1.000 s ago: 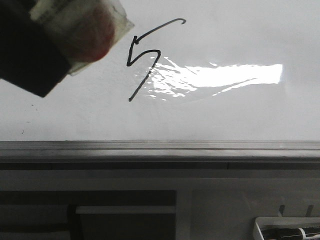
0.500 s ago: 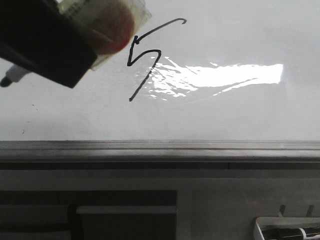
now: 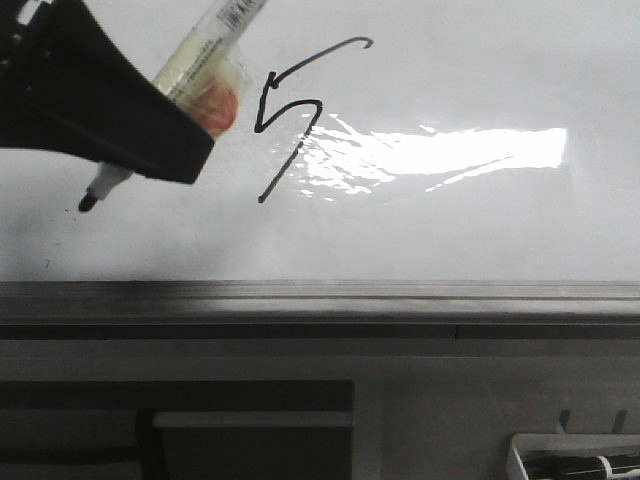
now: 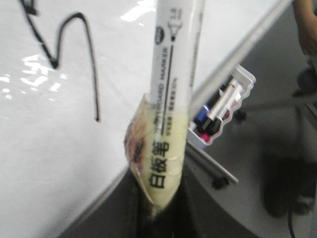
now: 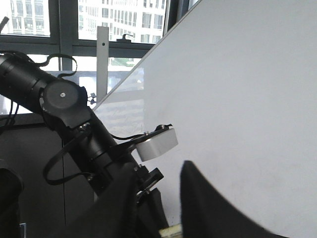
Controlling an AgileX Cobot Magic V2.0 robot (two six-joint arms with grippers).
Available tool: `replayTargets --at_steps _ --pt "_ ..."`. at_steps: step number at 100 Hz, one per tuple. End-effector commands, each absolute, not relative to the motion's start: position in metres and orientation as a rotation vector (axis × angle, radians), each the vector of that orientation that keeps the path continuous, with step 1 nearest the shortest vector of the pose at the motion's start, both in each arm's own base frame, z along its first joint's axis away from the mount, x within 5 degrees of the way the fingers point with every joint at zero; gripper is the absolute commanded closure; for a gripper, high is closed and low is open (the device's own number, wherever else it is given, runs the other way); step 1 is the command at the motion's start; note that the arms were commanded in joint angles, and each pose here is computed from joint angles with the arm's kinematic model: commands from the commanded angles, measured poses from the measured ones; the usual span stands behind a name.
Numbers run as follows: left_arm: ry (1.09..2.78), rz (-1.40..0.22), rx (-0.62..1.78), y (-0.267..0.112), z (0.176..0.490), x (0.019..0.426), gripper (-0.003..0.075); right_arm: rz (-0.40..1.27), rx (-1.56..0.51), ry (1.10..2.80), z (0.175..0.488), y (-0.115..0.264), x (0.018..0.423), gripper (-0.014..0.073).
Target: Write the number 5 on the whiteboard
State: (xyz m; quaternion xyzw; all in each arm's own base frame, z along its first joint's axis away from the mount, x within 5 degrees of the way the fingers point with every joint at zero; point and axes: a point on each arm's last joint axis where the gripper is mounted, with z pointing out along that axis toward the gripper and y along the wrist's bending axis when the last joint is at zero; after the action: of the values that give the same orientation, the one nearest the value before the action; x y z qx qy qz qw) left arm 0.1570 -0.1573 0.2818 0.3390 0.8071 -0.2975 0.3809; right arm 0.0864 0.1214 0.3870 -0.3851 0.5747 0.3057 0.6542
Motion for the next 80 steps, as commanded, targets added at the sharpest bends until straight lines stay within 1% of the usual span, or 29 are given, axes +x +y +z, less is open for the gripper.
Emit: replayTargets --at_steps 1,10,19,29,40,61,80 --pt "2.011 -0.766 0.646 -0.155 0.298 0.167 0.0741 0.697 -0.819 1.296 0.394 0.117 0.087 0.0662" --pt "2.011 -0.762 0.563 -0.154 0.300 0.170 0.0741 0.680 -0.798 1.334 0.383 0.116 0.089 0.0656" --pt "2.017 -0.751 0.532 -0.152 0.300 0.172 0.0741 0.692 -0.751 1.392 0.369 0.113 0.090 0.0656" --pt "2.012 -0.735 0.516 -0.149 0.303 0.171 0.0741 0.726 -0.789 1.405 0.358 0.111 0.084 0.0656" --pt "1.974 -0.702 0.496 -0.145 0.308 0.171 0.0741 0.738 -0.791 1.391 0.357 0.107 0.078 0.0656" --pt "1.903 -0.687 0.287 -0.142 0.312 0.186 0.0741 0.726 -0.768 1.387 0.358 0.105 0.079 0.0656" --pt "1.949 -0.673 0.271 -0.147 0.300 0.194 0.0741 0.723 -0.765 1.387 0.359 0.105 0.079 0.0656"
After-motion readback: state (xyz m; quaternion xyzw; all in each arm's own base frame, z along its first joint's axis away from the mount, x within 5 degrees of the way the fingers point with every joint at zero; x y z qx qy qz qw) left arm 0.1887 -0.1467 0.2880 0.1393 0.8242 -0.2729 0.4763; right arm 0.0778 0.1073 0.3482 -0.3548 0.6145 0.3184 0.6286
